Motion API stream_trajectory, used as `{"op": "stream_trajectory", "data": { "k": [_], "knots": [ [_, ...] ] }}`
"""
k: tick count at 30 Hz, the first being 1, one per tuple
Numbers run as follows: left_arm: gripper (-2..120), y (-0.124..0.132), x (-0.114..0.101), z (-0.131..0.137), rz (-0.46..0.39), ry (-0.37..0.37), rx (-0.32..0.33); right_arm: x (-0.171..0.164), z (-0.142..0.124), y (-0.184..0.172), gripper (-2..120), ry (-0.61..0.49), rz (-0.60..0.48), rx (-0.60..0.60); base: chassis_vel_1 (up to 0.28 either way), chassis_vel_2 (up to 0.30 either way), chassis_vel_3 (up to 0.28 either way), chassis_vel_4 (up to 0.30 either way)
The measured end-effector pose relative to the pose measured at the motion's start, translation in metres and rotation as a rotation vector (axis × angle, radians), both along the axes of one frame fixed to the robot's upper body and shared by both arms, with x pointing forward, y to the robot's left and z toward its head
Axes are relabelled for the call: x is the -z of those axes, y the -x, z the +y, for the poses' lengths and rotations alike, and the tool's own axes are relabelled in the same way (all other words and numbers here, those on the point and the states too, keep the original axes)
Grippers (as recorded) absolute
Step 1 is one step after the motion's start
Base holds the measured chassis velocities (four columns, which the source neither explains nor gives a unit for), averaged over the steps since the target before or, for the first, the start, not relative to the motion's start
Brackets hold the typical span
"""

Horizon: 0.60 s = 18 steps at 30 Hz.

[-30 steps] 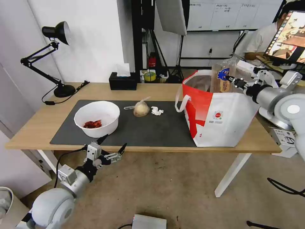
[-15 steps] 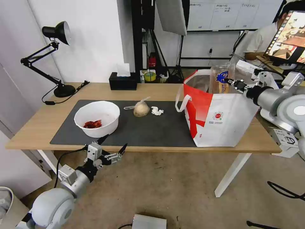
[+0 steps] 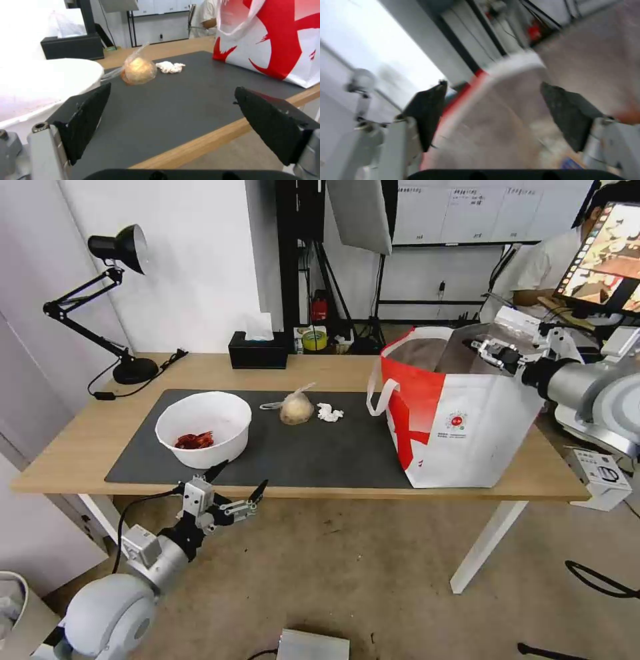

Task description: Pick up the trash from the table and place it into the takeout bag.

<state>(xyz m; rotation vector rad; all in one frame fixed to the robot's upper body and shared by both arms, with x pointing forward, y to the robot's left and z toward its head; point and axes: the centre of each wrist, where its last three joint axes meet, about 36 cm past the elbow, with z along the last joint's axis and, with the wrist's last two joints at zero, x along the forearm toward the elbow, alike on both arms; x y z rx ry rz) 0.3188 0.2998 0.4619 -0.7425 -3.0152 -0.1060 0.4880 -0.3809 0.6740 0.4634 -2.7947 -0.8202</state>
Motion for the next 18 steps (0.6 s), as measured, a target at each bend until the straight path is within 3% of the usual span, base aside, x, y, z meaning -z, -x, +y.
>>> {"op": "stream_trajectory", "data": {
  "k": [5, 8, 12, 14, 18],
  "knots": [
    [100, 0.001, 0.000, 0.002, 0.001, -0.002, -0.007, 0.000, 0.016, 0.003, 89, 0.052, -0.102, -0.059, 0.000, 0.000, 0.000, 0.000],
    [100, 0.001, 0.001, 0.003, 0.000, -0.004, -0.014, 0.005, 0.033, 0.009, 99, 0.147, -0.176, -0.136, 0.000, 0.000, 0.000, 0.000],
    [100, 0.001, 0.001, 0.004, -0.002, -0.009, -0.022, 0.011, 0.047, 0.018, 100, 0.243, -0.250, -0.221, 0.000, 0.000, 0.000, 0.000],
    [100, 0.002, 0.001, 0.007, -0.006, -0.017, -0.032, 0.020, 0.059, 0.033, 100, 0.340, -0.315, -0.333, 0.000, 0.000, 0.000, 0.000],
    [100, 0.002, 0.001, 0.008, -0.013, -0.027, -0.045, 0.028, 0.067, 0.045, 100, 0.377, -0.320, -0.378, 0.000, 0.000, 0.000, 0.000]
  ]
}}
